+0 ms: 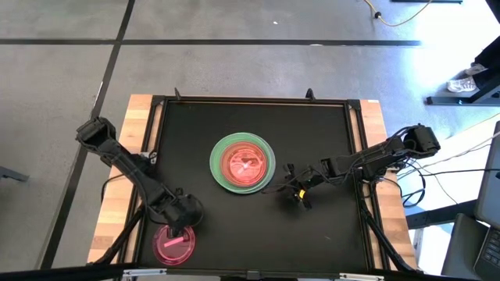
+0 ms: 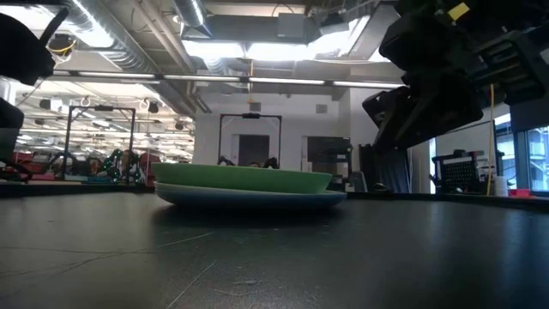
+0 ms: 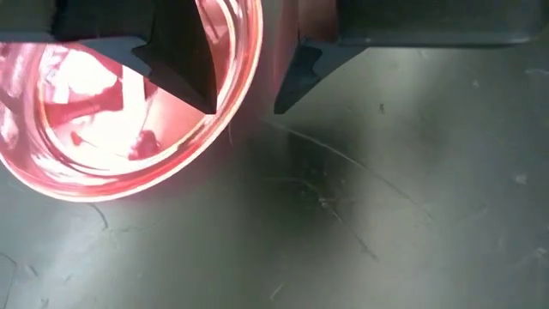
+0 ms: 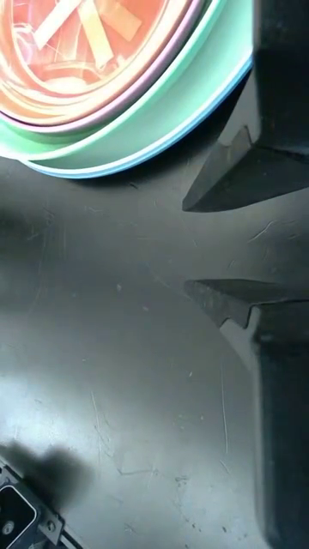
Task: Stack plastic plates
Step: Stack the red plate on the red plate
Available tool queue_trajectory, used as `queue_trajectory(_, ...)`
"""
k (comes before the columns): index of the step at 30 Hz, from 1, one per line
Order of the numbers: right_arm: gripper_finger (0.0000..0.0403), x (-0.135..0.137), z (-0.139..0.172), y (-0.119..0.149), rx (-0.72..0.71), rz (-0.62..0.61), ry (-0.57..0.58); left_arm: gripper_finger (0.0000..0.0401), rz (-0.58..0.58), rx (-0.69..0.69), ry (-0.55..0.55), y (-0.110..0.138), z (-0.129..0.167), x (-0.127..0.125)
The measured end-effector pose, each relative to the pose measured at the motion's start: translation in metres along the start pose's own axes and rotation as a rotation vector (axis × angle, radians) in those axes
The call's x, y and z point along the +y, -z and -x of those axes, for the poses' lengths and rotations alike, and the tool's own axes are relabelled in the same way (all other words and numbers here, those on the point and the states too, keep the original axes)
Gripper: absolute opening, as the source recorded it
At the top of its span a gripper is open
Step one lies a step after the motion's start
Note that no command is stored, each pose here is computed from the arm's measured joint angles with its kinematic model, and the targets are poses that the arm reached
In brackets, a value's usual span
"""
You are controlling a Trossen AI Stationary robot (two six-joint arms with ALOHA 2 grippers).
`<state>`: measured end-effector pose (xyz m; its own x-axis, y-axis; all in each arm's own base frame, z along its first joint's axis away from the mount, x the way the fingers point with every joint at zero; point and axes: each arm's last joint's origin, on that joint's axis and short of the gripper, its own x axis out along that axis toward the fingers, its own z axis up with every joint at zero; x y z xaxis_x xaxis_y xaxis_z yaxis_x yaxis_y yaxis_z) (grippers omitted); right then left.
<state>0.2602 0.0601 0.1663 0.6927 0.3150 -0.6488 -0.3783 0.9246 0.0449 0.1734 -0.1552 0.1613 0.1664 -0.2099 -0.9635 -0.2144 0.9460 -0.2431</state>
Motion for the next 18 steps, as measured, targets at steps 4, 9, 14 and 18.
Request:
queue_trajectory(4,0.0127,0.000,0.000,0.000,0.000,0.000,0.000,0.0110,-0.017,-0.026,-0.018,0.003,0.000,-0.002)
queue_trajectory(9,0.0127,0.000,0.000,0.000,0.002,0.000,0.000,0.0110,0.001,-0.020,-0.011,0.007,-0.001,-0.005)
queue_trajectory(14,0.0127,0.000,0.000,0.000,0.002,0.000,0.000,0.0110,-0.017,-0.058,-0.013,0.013,-0.006,-0.005)
queue_trajectory(18,0.0127,0.000,0.000,0.000,0.002,0.000,0.001,0.0110,-0.012,-0.089,0.036,0.016,-0.016,-0.002)
